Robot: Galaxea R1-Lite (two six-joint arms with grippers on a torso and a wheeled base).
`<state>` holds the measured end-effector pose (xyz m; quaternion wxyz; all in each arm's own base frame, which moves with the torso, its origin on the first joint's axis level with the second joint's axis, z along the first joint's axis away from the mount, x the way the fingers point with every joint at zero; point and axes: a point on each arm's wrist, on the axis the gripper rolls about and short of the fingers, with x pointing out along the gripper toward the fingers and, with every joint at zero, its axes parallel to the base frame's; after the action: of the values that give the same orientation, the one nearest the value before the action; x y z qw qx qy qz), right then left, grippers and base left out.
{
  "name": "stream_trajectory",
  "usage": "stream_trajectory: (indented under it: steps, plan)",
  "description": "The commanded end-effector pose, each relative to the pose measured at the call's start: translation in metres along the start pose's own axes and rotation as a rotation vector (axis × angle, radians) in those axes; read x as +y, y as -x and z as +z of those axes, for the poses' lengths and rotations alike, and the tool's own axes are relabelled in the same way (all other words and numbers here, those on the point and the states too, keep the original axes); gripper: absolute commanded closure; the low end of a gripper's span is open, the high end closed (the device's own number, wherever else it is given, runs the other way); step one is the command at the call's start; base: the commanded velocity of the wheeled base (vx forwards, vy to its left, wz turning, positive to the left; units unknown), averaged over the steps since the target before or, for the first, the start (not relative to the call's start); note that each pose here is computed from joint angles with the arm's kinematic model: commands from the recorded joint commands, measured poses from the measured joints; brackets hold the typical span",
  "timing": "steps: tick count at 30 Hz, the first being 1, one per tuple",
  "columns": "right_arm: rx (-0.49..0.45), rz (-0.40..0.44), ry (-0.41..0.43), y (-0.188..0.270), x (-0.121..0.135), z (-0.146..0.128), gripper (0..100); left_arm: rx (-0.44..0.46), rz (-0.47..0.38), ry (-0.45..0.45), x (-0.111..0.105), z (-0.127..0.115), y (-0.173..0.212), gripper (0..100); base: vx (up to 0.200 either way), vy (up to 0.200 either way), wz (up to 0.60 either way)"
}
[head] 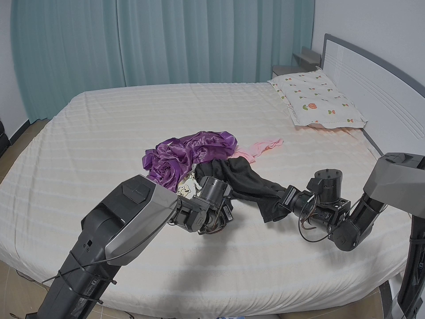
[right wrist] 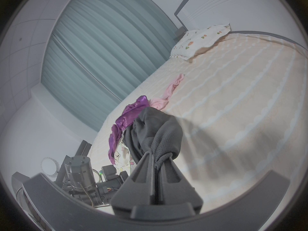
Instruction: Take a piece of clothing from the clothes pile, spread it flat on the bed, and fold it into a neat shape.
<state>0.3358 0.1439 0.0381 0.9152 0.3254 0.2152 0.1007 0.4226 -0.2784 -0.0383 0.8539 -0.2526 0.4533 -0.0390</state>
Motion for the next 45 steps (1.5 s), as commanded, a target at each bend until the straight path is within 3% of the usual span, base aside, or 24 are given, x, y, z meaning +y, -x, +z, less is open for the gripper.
stream_trajectory:
  steps: [1, 4, 9, 11, 17, 18, 20, 24, 27, 29, 33, 37, 45]
  plan:
    - [0.004, 0.003, 0.0, 0.003, -0.002, -0.003, 100, -0.02, -0.018, 0.034, -0.006, 0.013, 0.016, 100, 0.0, 0.0, 0.0]
    - [-0.012, 0.019, -0.002, 0.006, 0.0, 0.0, 100, -0.028, -0.016, 0.092, -0.007, 0.031, 0.042, 100, 0.0, 0.0, 0.0]
    - [-0.053, 0.07, -0.004, 0.018, 0.009, 0.009, 100, 0.015, -0.043, 0.109, -0.002, 0.037, 0.09, 100, 0.0, 0.0, 0.0]
    - [-0.101, 0.126, -0.006, 0.024, 0.021, 0.018, 100, -0.007, -0.067, 0.112, -0.003, 0.038, 0.115, 100, 0.0, 0.0, 0.0]
    - [-0.258, 0.369, -0.009, 0.059, 0.077, 0.064, 100, -0.152, -0.292, 0.199, -0.019, 0.058, 0.207, 100, 0.0, 0.0, 0.0]
    - [-0.263, 0.376, -0.009, 0.06, 0.079, 0.066, 100, -0.157, -0.298, 0.199, -0.019, 0.059, 0.209, 100, 0.0, 0.0, 0.0]
    - [-0.36, 0.48, -0.009, 0.084, 0.107, 0.094, 100, -0.235, -0.391, 0.198, -0.025, 0.067, 0.255, 100, 0.0, 0.0, 0.0]
    - [-0.421, 0.568, -0.001, 0.114, 0.122, 0.113, 100, -0.319, -0.496, 0.196, -0.027, 0.074, 0.306, 100, 0.0, 0.0, 0.0]
    - [-0.323, 0.551, 0.016, 0.112, 0.109, 0.097, 100, -0.328, -0.495, 0.18, -0.02, 0.07, 0.315, 100, 0.0, 0.0, 0.0]
    - [-0.227, 0.499, 0.016, 0.099, 0.092, 0.074, 100, -0.311, -0.458, 0.176, -0.013, 0.064, 0.306, 100, 0.0, 0.0, 0.0]
    - [-0.13, 0.431, -0.002, 0.079, 0.071, 0.046, 100, -0.237, -0.375, 0.186, 0.004, 0.047, 0.282, 100, 0.0, 0.0, 0.0]
    - [-0.063, 0.446, -0.067, 0.069, 0.071, 0.022, 100, -0.171, -0.331, 0.23, 0.016, 0.032, 0.268, 100, 0.0, 0.0, 0.0]
    - [-0.008, 0.375, -0.092, 0.061, 0.055, 0.001, 100, -0.102, -0.385, 0.302, 0.033, 0.019, 0.258, 100, 0.0, 0.0, 0.0]
